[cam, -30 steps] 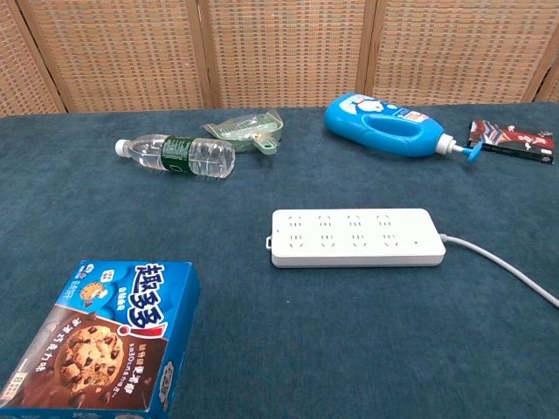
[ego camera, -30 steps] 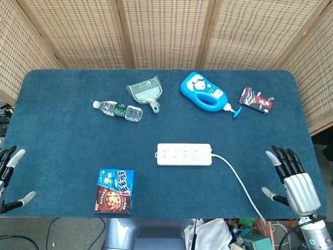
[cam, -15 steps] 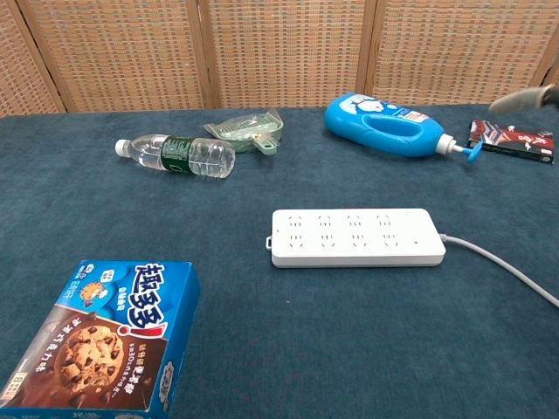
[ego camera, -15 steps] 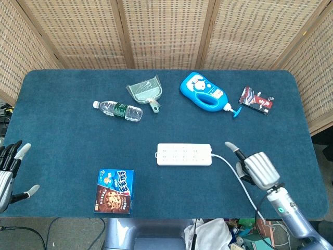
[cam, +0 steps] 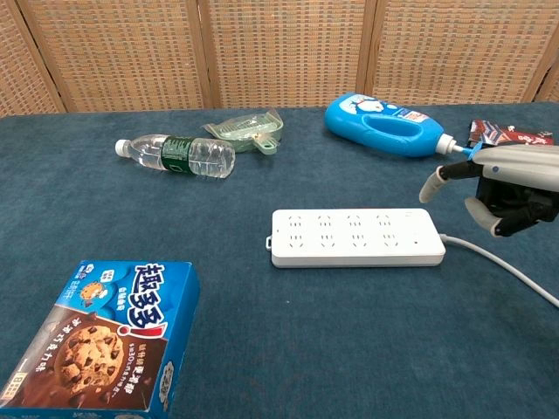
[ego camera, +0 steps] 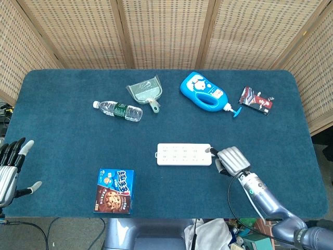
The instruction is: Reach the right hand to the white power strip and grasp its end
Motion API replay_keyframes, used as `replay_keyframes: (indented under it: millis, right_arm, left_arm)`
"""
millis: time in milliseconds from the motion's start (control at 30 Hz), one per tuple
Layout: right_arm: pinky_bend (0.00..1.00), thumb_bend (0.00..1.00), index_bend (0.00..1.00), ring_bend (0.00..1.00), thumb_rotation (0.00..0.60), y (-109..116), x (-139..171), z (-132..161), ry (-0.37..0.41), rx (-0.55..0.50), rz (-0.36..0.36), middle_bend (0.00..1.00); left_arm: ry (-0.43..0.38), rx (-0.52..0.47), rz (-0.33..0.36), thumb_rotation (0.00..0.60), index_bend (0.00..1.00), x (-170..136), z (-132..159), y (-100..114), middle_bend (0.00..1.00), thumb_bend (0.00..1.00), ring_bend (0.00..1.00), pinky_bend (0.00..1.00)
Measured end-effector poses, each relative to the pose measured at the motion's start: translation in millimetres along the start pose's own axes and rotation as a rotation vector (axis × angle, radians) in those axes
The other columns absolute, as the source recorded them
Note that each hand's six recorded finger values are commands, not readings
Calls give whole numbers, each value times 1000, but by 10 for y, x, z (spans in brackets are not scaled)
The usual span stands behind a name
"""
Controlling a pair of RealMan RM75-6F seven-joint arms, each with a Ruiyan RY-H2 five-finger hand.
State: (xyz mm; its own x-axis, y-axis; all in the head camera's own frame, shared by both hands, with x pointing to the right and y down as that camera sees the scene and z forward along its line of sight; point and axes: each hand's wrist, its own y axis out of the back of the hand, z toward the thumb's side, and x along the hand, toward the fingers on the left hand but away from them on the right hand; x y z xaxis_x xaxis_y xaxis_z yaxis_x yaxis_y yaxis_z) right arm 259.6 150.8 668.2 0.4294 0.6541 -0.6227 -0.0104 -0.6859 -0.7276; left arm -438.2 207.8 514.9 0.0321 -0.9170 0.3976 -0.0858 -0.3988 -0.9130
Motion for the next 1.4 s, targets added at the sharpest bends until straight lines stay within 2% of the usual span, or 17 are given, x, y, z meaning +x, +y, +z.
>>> replay_keyframes:
  millis: [533, 1400]
  right_arm:
    - [1000, 753, 244, 970, 600, -209, -248, 72, -35, 27, 65, 950]
    - [1000, 753, 245, 970, 600, -340, -289, 37, -74, 82, 129, 950]
  left_arm:
    - [6, -3, -6, 600, 0, 6, -12, -2, 0, 0, 0, 0]
    - [5, 2, -11, 600, 0, 11, -4, -19, 0, 0, 0, 0]
